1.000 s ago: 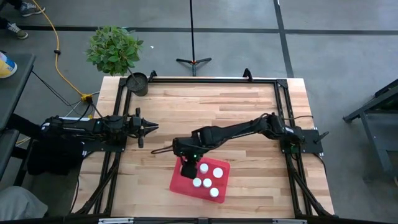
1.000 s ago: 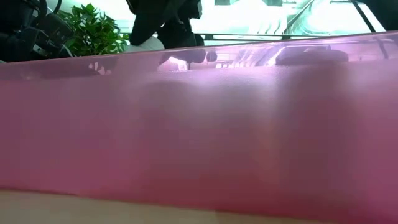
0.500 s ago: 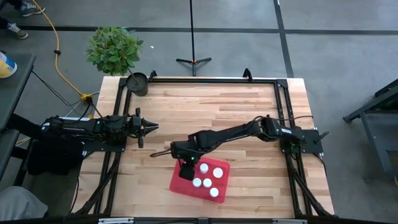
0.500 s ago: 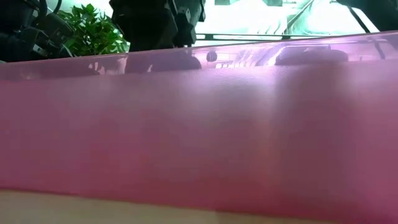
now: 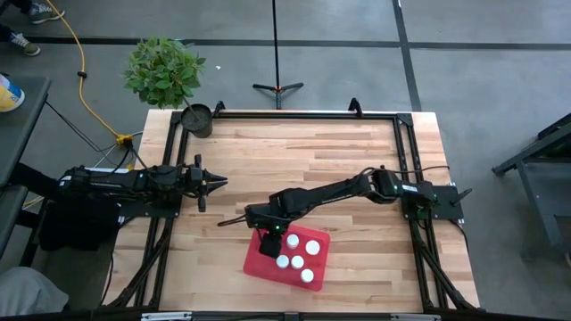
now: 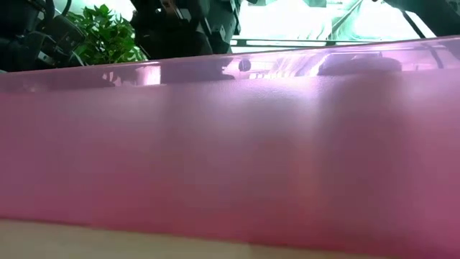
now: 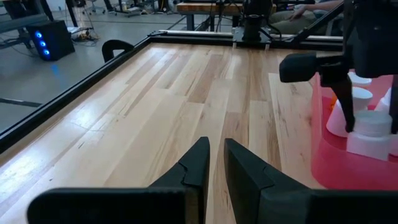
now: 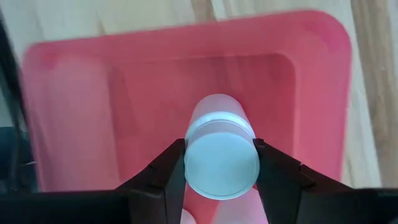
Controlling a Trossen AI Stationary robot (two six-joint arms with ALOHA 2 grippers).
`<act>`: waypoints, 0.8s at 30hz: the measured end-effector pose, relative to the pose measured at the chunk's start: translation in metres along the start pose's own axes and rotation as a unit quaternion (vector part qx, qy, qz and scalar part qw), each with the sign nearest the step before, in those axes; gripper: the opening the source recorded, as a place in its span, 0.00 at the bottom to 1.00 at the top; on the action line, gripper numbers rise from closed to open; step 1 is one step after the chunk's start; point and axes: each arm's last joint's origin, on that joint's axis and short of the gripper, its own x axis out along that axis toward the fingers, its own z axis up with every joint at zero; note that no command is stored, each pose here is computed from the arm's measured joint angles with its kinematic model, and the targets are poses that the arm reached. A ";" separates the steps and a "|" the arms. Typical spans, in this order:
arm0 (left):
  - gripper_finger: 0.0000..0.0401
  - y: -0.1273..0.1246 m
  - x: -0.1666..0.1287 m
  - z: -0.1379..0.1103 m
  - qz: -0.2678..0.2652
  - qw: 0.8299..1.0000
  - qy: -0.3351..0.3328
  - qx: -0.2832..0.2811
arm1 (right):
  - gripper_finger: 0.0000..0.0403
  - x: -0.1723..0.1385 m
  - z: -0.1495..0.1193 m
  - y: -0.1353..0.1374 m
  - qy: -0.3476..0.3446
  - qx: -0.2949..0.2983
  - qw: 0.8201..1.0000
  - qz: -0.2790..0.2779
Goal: Pick and place pill bottles into a basket
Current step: Put the white medicine bottle into the red container
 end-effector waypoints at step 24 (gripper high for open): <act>0.21 0.000 0.000 0.000 0.000 1.000 0.000 0.000 | 0.50 -0.001 -0.003 -0.004 0.001 0.004 0.999 -0.043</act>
